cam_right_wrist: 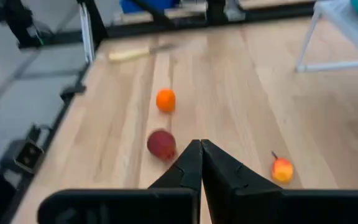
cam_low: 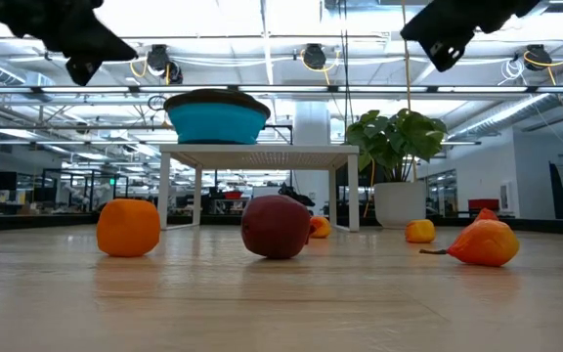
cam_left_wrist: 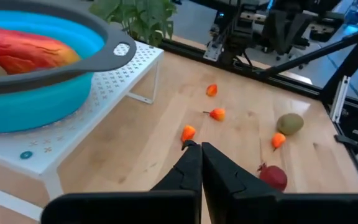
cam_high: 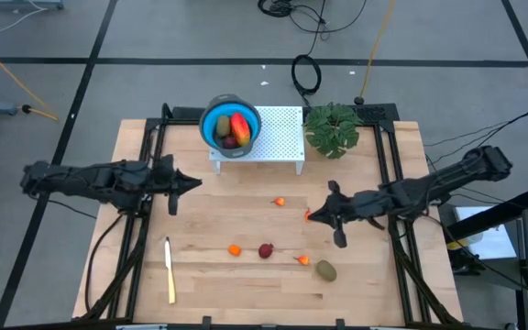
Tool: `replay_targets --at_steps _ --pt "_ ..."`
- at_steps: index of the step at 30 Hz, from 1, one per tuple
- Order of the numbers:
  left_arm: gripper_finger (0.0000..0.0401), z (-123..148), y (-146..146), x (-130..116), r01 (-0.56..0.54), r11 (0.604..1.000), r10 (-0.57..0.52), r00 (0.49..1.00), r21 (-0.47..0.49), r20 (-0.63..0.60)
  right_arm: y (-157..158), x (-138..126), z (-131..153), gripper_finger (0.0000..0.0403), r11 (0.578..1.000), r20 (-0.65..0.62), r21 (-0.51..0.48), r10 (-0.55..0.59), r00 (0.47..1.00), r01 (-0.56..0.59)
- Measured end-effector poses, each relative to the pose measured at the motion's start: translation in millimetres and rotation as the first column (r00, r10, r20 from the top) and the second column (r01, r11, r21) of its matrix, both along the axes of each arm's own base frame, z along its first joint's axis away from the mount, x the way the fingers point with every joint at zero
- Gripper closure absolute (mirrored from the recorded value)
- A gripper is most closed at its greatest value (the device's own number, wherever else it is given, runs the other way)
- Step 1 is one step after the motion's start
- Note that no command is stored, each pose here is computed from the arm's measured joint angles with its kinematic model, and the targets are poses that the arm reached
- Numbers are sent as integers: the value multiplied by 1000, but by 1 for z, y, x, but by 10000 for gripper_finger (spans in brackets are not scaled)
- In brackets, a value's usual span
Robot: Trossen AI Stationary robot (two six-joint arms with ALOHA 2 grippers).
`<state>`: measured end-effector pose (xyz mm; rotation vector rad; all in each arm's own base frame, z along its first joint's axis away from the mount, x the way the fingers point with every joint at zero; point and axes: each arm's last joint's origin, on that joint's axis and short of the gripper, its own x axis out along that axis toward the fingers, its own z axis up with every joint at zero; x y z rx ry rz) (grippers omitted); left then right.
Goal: Pick & Place Fruit
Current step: Put the peach in the blue strainer bowl on the shelf
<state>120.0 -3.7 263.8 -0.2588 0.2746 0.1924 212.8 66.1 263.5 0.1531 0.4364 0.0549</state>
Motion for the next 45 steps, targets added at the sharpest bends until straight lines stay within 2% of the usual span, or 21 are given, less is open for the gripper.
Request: replay_targets --at_steps 4,8,13,20,24,29,33,39,45 --pt "390 -7 1 -11 11 999 -12 999 36 29 2 8 -2 403 999 -115 -46 -15 993 10" --pt "398 -17 2 -18 26 996 -30 999 87 40 1 13 -6 403 991 -232 -121 -91 968 64" --pt "391 -32 1 -22 84 989 -89 995 121 38 -3 18 -12 401 985 -353 -141 -141 925 96" --pt "398 -47 0 -23 86 983 -105 989 161 109 -12 19 -15 379 976 -461 -186 -185 868 110" --pt "388 -53 0 -23 87 980 -109 987 177 114 -22 15 -18 351 979 -533 -174 -184 826 106" --pt "397 -57 1 -23 87 977 -109 988 196 106 -35 2 -26 305 990 -692 -122 -133 709 67" --pt "394 -57 2 -23 52 979 -76 991 199 112 -45 -6 -29 267 988 -759 -146 -147 634 54" --pt "381 -54 3 -23 0 974 -31 991 228 132 -54 -5 -29 215 984 -764 -176 -126 633 -16" --pt "380 -55 4 -23 -25 972 -4 992 232 124 -60 -5 -29 170 988 -767 -156 -121 630 0"
